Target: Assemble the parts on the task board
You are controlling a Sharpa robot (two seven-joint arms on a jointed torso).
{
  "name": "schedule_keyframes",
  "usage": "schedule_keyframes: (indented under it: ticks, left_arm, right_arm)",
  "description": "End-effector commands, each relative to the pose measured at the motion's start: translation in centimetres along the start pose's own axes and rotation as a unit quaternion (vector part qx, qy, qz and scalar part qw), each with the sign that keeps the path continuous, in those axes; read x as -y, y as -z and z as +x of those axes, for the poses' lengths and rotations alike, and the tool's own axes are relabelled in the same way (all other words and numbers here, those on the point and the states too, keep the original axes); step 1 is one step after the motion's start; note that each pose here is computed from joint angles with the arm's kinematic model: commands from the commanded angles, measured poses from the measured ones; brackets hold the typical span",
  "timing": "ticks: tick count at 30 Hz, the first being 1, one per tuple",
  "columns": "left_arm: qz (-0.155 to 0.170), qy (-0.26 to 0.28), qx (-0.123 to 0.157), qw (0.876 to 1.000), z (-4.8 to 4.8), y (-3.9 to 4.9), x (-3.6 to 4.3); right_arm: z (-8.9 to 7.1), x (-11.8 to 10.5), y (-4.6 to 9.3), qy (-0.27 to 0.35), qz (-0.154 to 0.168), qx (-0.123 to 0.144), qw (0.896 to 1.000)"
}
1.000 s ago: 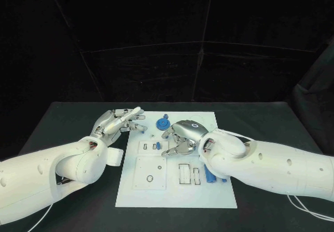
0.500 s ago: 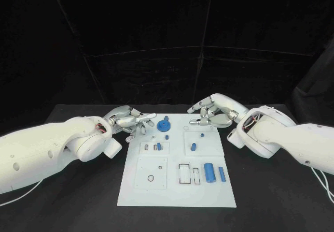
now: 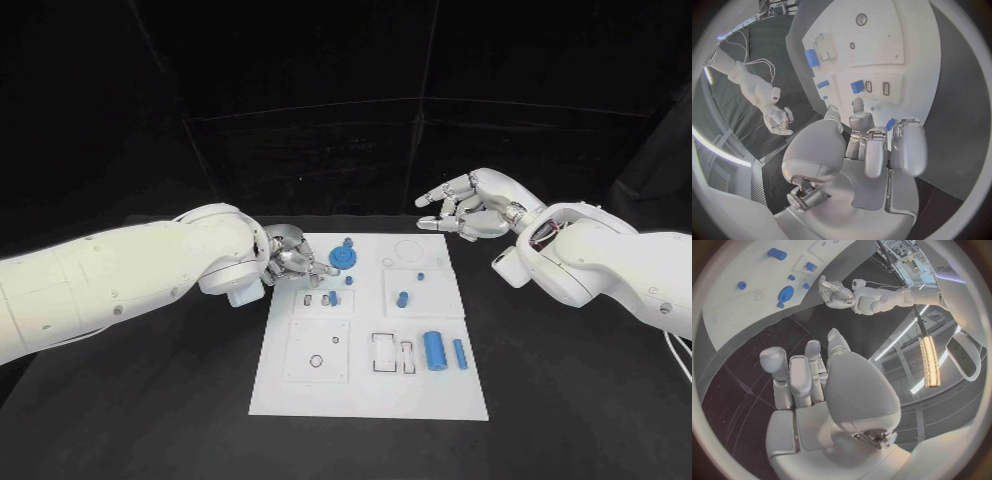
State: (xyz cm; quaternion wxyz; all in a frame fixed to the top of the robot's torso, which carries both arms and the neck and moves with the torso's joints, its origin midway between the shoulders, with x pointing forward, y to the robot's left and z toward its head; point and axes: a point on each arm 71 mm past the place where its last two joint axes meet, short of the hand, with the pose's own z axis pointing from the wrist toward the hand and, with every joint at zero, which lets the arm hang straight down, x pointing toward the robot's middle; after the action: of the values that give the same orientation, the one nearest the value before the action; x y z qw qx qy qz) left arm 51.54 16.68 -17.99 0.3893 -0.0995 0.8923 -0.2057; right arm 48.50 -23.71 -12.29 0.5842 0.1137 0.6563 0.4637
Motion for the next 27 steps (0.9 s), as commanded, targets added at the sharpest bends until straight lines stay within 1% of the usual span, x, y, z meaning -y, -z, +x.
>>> schedule_keyframes:
  ticks: [1,4,9,13,21,27]
  left_arm:
    - [-0.054,-0.047,0.001,0.997,-0.19,-0.36,-0.18]
    - [-0.059,-0.055,-0.002,0.997,-0.07,-0.99,0.61]
    - [-0.061,-0.067,-0.009,0.996,0.26,-1.77,1.69]
    - [-0.062,-0.075,-0.016,0.995,0.46,-2.20,2.28]
    - [-0.065,-0.098,-0.031,0.993,0.85,-2.72,3.09]
    - [-0.069,-0.111,-0.043,0.990,1.16,-2.98,3.23]
  right_arm:
    - [-0.1,0.0,-0.2,-0.012,0.001,-0.002,1.000]
    - [0.0,0.0,-0.3,-0.009,0.004,-0.001,1.000]
    - [0.1,0.0,-0.5,-0.007,0.005,-0.001,1.000]
    - [0.2,0.0,-0.6,-0.006,0.005,-0.003,1.000]
    - [0.3,0.0,-0.8,-0.005,0.007,-0.004,1.000]
    - [0.4,0.1,-1.0,-0.004,0.008,-0.005,1.000]
